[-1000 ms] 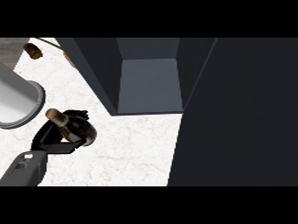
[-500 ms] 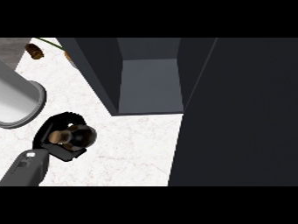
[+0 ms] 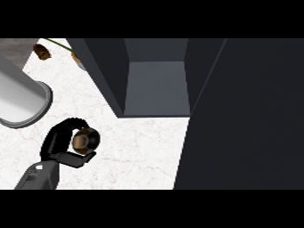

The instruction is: Pick up the wine, place it into the cabinet and close the cabinet

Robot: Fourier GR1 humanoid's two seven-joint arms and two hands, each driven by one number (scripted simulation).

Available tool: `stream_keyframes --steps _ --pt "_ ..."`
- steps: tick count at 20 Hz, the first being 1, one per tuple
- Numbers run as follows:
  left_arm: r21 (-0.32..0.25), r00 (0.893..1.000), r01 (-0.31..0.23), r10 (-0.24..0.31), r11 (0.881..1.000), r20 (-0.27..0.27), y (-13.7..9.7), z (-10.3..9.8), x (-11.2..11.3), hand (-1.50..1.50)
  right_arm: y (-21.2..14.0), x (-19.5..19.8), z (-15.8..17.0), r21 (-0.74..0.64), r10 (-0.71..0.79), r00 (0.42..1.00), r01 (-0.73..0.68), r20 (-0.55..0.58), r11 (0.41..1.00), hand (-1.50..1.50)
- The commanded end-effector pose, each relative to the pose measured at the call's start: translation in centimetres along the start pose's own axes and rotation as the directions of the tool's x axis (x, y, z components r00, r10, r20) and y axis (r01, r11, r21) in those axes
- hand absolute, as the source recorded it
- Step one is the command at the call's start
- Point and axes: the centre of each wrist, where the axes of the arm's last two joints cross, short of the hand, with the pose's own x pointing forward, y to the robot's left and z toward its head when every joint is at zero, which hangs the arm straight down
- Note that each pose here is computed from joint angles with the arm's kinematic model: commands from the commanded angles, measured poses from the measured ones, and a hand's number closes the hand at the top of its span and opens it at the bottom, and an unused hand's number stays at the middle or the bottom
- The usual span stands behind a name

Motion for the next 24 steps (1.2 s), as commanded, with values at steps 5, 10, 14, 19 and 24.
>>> stream_keyframes --steps 5,10,14,19,24 --pt "-0.004 0.994 -0.099 0.099 0.995 -0.041 -4.5 2.3 -0.6 1.5 -0.7 3.7 2.7 -0.015 -0.036 0.997 0.037 0.071 0.999 -1.5" --pt "-0.038 0.994 -0.106 0.106 0.994 -0.011 -8.1 2.9 1.0 1.5 0.0 1.7 3.0 -0.022 -0.008 0.998 0.01 0.067 1.0 -1.5" --pt "-0.05 0.991 -0.128 0.127 0.991 -0.032 -10.5 1.7 3.6 1.5 -0.7 3.2 3.3 -0.011 -0.011 0.998 0.011 0.069 1.0 -1.5" --pt "-0.081 0.988 -0.155 0.154 0.985 -0.025 -14.1 0.6 7.0 1.5 -0.8 3.1 3.2 -0.021 -0.035 0.997 0.037 0.074 0.999 -1.5" --pt "-0.045 0.996 -0.093 0.093 0.995 -0.01 -13.8 -0.1 8.7 1.5 -1.1 3.6 3.9 -0.021 -0.025 0.998 0.026 0.059 0.999 -1.5"
